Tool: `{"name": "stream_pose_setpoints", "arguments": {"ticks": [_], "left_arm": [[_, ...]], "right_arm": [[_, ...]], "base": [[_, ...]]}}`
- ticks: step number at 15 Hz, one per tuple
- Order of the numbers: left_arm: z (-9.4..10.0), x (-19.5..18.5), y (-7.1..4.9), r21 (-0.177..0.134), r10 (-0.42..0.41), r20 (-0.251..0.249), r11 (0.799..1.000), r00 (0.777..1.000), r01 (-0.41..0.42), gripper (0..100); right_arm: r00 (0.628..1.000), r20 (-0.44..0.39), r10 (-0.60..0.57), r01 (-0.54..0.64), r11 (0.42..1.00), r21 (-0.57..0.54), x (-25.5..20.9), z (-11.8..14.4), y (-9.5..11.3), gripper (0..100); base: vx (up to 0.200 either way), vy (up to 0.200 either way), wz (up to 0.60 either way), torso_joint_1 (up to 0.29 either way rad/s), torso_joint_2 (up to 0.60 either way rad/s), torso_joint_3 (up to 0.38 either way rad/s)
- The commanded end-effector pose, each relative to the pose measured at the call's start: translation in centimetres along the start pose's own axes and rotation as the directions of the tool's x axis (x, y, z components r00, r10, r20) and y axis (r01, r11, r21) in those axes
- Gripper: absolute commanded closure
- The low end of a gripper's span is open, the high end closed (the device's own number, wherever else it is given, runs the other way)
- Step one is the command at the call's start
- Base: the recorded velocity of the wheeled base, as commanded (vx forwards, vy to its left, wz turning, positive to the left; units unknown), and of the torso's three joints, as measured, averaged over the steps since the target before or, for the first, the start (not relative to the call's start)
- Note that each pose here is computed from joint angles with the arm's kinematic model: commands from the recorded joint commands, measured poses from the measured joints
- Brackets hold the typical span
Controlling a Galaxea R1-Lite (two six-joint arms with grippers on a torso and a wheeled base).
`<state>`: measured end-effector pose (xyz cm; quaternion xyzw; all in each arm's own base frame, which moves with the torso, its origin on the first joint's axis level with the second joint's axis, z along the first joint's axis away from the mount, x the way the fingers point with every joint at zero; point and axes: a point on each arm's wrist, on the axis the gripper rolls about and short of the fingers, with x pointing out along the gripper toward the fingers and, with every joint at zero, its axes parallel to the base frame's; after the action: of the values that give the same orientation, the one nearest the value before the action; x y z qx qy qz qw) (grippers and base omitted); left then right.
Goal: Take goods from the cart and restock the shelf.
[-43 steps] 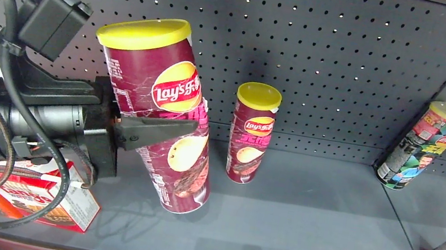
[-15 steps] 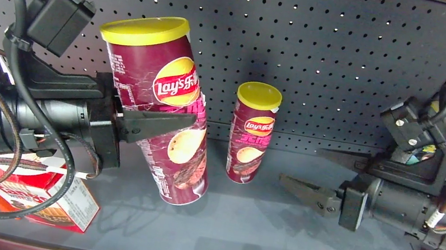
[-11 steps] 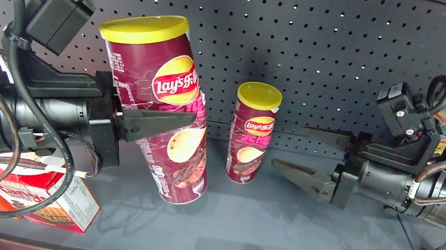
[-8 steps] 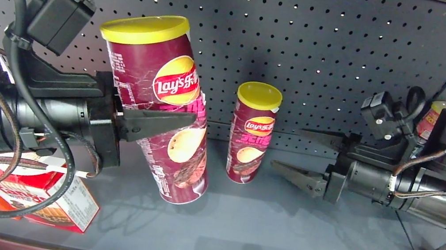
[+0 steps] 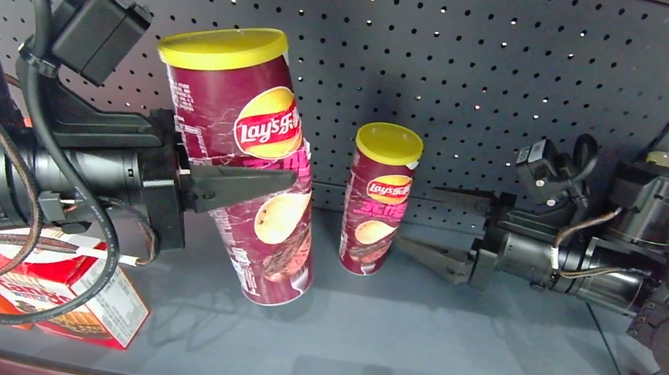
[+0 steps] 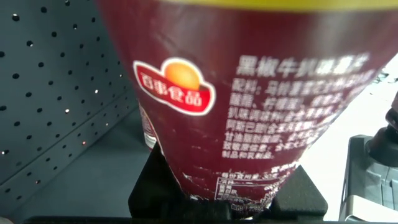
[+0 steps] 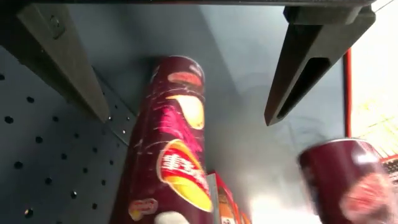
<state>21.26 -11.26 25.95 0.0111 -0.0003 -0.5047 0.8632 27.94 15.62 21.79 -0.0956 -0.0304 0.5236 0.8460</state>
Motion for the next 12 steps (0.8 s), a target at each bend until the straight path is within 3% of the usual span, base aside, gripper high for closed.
{"name": "stream_pose_setpoints", "arguments": {"ticks": [1,6,12], "left_arm": [[0.0,0.0,0.0,0.001,0.0,0.001,1.0,1.0,0.0,100],[-0.3,-0.2,0.4,-0.005,0.013,-0.007,1.0,1.0,-0.013,100],[-0.2,-0.4,0.6,-0.004,0.01,-0.005,1.0,1.0,-0.01,100]], "right_arm": [[1.0,-0.013,-0.001,0.001,1.0,0.009,1.4,-1.1,-1.2,0],[1.0,-0.009,0.023,-0.023,1.0,0.011,3.7,-3.0,-3.5,0],[1.0,-0.009,0.023,-0.023,1.0,0.014,5.1,-4.0,-4.6,0]], "base": [[0.0,0.0,0.0,0.0,0.0,0.0],[0.0,0.0,0.0,0.0,0.0,0.0],[0.0,0.0,0.0,0.0,0.0,0.0]]}}
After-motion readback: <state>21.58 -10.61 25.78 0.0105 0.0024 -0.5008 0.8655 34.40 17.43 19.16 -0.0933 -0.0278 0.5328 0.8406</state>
